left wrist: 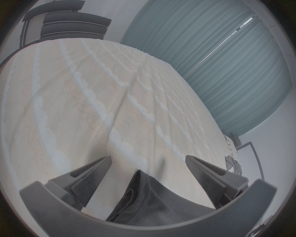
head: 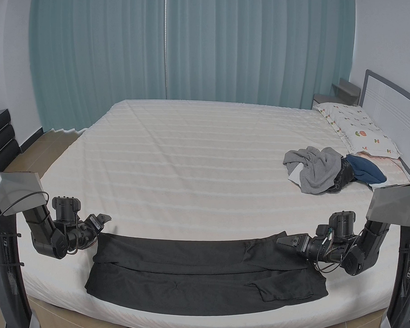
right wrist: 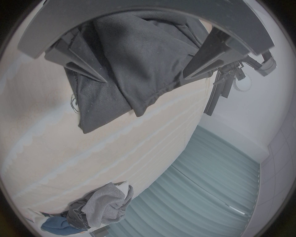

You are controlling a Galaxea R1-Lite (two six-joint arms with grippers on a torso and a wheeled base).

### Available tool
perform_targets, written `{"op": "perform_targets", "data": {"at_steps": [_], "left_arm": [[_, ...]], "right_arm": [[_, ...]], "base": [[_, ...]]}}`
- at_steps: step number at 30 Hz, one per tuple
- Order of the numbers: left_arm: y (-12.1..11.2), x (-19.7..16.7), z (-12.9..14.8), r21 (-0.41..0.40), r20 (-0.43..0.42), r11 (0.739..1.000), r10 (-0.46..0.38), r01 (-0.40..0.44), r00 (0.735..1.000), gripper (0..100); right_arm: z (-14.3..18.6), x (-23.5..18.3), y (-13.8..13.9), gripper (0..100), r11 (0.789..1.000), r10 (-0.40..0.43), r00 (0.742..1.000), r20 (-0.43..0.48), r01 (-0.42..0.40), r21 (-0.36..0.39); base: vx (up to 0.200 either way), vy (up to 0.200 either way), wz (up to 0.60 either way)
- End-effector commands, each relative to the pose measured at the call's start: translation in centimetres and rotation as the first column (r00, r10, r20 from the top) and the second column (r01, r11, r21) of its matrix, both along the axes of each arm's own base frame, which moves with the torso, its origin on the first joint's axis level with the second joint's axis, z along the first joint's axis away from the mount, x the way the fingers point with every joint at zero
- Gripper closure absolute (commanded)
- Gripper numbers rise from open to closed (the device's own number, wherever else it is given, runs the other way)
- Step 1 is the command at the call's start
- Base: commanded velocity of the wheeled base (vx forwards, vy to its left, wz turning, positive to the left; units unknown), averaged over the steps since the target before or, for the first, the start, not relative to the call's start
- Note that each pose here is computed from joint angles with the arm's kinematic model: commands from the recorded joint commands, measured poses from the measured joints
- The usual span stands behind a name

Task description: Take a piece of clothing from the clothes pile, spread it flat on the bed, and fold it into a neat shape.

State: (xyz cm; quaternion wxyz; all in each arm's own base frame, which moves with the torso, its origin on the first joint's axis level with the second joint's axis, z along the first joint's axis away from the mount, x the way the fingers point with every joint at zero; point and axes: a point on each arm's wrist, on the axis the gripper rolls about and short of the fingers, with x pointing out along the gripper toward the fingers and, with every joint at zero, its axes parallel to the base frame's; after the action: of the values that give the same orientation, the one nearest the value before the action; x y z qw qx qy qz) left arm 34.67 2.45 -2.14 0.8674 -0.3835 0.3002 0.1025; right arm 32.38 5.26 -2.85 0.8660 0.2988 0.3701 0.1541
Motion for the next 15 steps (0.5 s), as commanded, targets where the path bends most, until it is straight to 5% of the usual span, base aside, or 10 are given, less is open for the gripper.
{"op": "perform_targets", "data": {"at_steps": [1,15], "left_arm": [[0.1,0.0,-0.1,-0.001,-0.003,1.0,0.002,-0.002,1.0,0],[0.0,-0.2,-0.1,0.0,-0.009,1.0,0.001,-0.001,1.0,0]], "right_arm": [[-0.3,-0.3,-0.3,100,1.0,-0.004,1.0,-0.011,0.004,-0.009],[0.0,-2.8,-2.1,100,0.999,0.002,1.0,-0.014,-0.003,-0.048]], "base": [[0.0,0.0,0.0],[0.0,0.0,0.0]]}}
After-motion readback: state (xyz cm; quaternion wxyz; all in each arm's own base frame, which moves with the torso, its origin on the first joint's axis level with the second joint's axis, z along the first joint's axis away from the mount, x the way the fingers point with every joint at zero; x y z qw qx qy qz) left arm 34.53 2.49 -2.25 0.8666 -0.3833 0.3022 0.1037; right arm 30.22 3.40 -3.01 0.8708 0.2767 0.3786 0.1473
